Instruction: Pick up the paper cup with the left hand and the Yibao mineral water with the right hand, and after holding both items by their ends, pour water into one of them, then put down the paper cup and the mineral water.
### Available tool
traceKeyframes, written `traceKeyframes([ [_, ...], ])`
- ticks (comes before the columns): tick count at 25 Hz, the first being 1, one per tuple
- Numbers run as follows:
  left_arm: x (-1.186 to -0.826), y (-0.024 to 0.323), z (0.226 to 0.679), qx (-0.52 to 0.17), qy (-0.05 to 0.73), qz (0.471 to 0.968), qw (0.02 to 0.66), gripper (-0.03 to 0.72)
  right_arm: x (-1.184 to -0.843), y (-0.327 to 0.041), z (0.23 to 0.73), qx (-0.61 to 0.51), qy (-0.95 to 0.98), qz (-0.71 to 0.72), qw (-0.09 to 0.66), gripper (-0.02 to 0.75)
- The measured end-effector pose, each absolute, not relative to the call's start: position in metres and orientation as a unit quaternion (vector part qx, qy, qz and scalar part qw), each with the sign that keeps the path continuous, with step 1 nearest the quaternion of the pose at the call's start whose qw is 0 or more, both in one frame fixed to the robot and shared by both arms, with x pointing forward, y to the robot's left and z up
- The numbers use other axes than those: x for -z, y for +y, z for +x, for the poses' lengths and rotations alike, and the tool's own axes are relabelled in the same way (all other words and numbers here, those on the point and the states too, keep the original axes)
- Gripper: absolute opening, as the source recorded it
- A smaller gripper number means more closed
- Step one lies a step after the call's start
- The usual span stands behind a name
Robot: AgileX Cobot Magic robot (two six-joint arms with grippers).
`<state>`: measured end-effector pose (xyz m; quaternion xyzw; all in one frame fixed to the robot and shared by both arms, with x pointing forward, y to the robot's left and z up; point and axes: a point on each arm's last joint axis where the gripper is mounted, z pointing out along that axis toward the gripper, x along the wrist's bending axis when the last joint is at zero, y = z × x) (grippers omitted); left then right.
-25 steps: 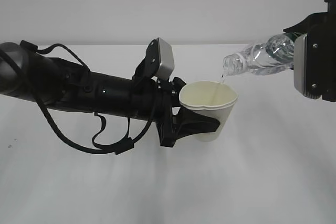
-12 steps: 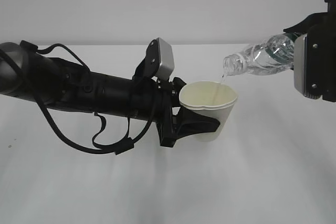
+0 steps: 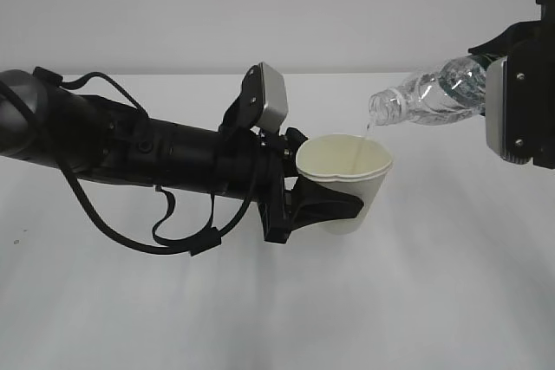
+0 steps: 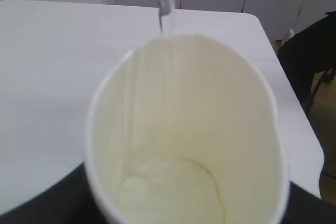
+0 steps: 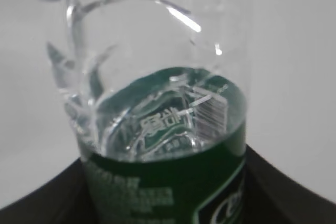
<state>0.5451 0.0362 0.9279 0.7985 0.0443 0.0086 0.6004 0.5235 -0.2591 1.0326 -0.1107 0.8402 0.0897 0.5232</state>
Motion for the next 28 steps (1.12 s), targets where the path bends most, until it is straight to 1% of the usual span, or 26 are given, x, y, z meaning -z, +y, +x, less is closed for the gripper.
traceKeyframes([
  [28,-0.9276,0.0363,0.5447,-0.008,0.042,0.800,0.599,0.431,-1.0320,-0.2594,0.5233,-0.082,0.841,-0.121,0.522,0.462],
])
